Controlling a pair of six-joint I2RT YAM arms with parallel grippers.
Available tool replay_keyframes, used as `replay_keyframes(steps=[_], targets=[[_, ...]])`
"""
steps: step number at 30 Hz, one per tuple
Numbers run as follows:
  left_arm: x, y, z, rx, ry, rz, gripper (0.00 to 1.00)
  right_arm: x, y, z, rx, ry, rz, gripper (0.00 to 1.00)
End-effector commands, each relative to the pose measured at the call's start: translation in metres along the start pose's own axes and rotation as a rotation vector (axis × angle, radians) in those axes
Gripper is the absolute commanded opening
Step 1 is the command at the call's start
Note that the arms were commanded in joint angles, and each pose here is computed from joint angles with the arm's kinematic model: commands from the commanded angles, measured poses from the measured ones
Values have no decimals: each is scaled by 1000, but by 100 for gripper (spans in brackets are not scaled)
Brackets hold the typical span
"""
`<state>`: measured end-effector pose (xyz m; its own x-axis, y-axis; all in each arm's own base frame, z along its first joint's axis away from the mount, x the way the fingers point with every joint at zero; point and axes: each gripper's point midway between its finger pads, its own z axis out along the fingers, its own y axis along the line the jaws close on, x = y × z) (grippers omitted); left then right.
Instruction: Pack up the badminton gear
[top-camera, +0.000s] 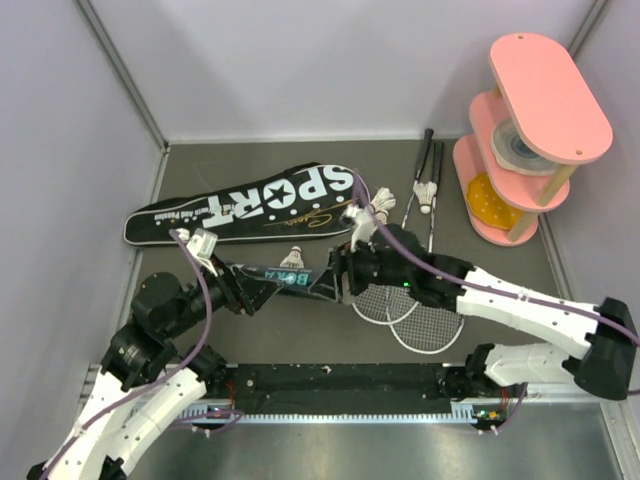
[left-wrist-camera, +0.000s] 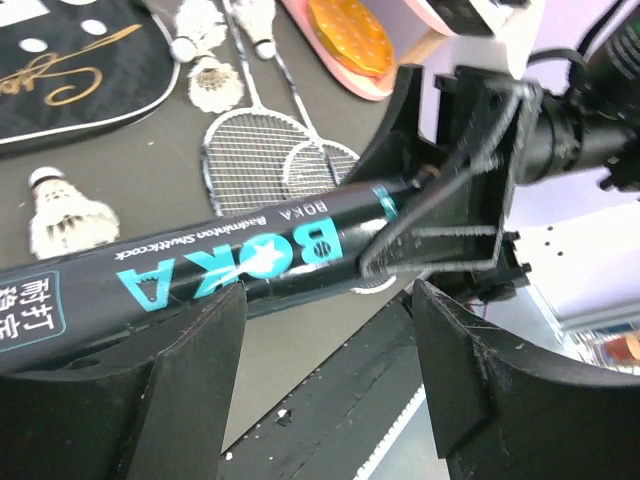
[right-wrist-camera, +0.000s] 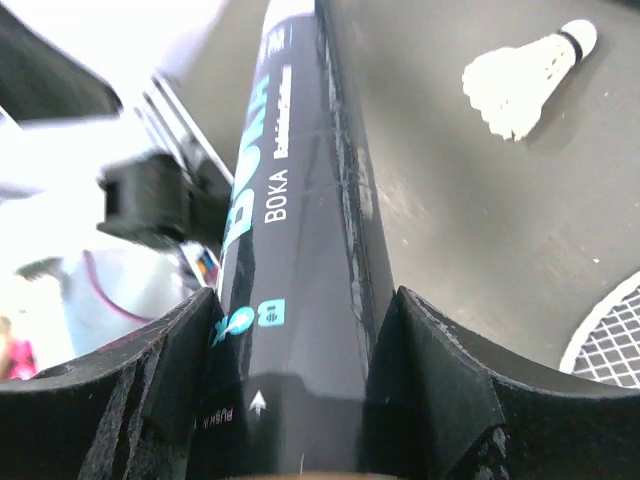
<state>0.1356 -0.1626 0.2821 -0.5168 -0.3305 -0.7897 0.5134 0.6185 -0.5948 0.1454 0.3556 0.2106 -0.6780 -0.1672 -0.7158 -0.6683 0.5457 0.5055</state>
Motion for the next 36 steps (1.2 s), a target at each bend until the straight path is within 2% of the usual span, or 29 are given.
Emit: replay_keyframes(steps=[1, 6, 9, 12, 13, 15, 19, 20, 21, 22, 23, 24, 25, 27, 29, 30, 33, 36], targets=[[-11, -38, 8, 170, 53, 66, 71, -60, 37, -22, -253, -215, 275, 28], [0, -51, 11, 244, 142, 49, 57, -70, 36, -16, -220, -211, 354, 25], [0, -44, 6, 204, 139, 88, 58, -76, 25, -7, -186, -224, 418, 27], [-2, -29, 5, 122, 120, 119, 62, -76, 21, 1, -164, -195, 384, 28], [-1, -26, 3, 99, 126, 119, 65, -79, 25, -2, -157, -169, 298, 30], [-6, -23, 2, 82, 109, 153, 68, -64, 13, -1, -94, -103, 240, 31], [-17, -22, 3, 79, 84, 257, 76, -53, 6, -25, -112, -44, 119, 31], [-17, -22, 6, 85, 82, 282, 82, -51, 6, -32, -123, -35, 78, 32], [-16, -22, 9, 102, 88, 318, 84, -51, 8, -40, -142, -26, 62, 32], [-2, -25, 15, 165, 139, 332, 88, -49, 11, -53, -166, 8, 58, 32], [-2, -32, 21, 226, 133, 361, 91, -49, 10, -57, -173, 17, 34, 32], [0, -35, 26, 263, 137, 391, 99, -50, 10, -62, -185, 23, 31, 32], [10, -35, 33, 304, 173, 393, 98, -46, 13, -67, -225, 57, 40, 32], [5, -40, 41, 350, 136, 475, 94, -41, 15, -71, -247, 90, 26, 32], [9, -45, 45, 401, 136, 561, 97, -39, 13, -72, -246, 106, 29, 32], [7, -44, 48, 407, 119, 654, 99, -38, 12, -73, -252, 111, 34, 32], [8, -47, 56, 427, 116, 781, 99, -36, 13, -73, -278, 133, 40, 32], [23, -59, 63, 538, 170, 834, 99, -38, 15, -71, -295, 146, 43, 32]])
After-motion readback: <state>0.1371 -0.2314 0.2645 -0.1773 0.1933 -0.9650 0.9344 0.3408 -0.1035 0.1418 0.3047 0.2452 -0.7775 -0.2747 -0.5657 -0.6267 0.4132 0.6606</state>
